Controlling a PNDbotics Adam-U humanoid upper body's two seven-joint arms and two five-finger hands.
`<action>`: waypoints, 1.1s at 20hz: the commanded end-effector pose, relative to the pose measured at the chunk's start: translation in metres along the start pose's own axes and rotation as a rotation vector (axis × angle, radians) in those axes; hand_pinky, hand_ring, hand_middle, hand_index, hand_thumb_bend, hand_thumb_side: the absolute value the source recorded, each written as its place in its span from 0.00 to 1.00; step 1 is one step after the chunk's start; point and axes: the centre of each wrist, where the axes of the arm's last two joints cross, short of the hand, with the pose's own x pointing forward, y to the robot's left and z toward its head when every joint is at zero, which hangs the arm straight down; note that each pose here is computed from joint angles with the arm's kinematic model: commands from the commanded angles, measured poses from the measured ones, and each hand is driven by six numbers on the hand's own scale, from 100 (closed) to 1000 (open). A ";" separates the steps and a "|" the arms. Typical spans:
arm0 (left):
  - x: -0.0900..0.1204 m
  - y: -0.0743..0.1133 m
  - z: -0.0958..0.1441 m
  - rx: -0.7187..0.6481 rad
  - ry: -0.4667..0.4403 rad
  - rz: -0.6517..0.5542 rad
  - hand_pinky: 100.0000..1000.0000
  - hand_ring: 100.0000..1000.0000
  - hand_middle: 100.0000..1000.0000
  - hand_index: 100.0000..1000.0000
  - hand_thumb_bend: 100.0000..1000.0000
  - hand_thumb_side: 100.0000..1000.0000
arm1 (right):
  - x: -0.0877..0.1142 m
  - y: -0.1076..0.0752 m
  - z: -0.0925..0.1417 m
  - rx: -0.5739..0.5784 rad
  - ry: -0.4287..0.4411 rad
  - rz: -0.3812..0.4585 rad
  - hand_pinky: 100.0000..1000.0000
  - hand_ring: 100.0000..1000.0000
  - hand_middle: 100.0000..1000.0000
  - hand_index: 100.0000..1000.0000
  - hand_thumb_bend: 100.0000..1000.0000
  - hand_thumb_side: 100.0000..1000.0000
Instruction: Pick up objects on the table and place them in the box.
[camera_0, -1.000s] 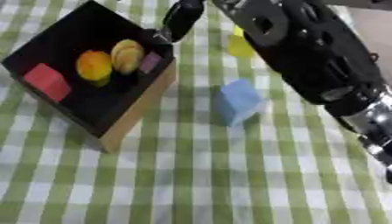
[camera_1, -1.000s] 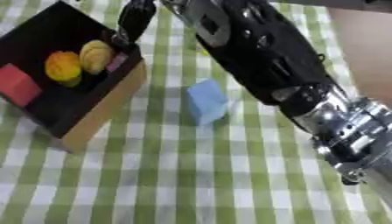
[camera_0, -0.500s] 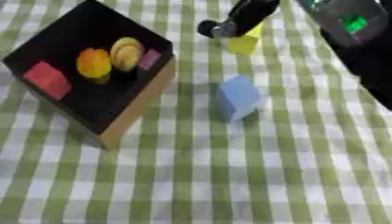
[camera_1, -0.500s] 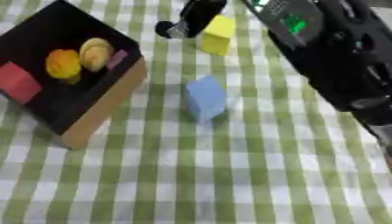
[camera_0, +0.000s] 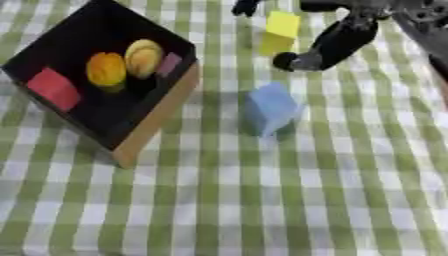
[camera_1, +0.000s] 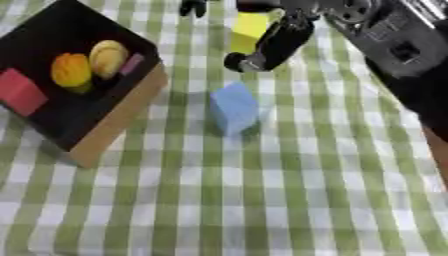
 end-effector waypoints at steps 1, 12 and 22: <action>0.004 0.005 -0.008 -0.001 -0.033 -0.014 0.77 0.77 0.74 0.79 0.30 0.64 | 0.000 -0.007 0.013 0.023 0.007 0.023 0.83 0.85 0.71 0.88 0.24 0.01; 0.004 0.004 -0.008 0.001 -0.029 -0.009 0.77 0.77 0.74 0.79 0.30 0.65 | -0.007 0.008 0.019 0.071 0.012 -0.019 0.84 0.87 0.74 0.89 0.24 0.19; 0.005 0.002 -0.008 0.004 -0.025 0.003 0.76 0.77 0.74 0.79 0.29 0.65 | -0.017 0.031 0.013 0.123 0.064 0.020 0.84 0.88 0.76 0.90 0.28 0.31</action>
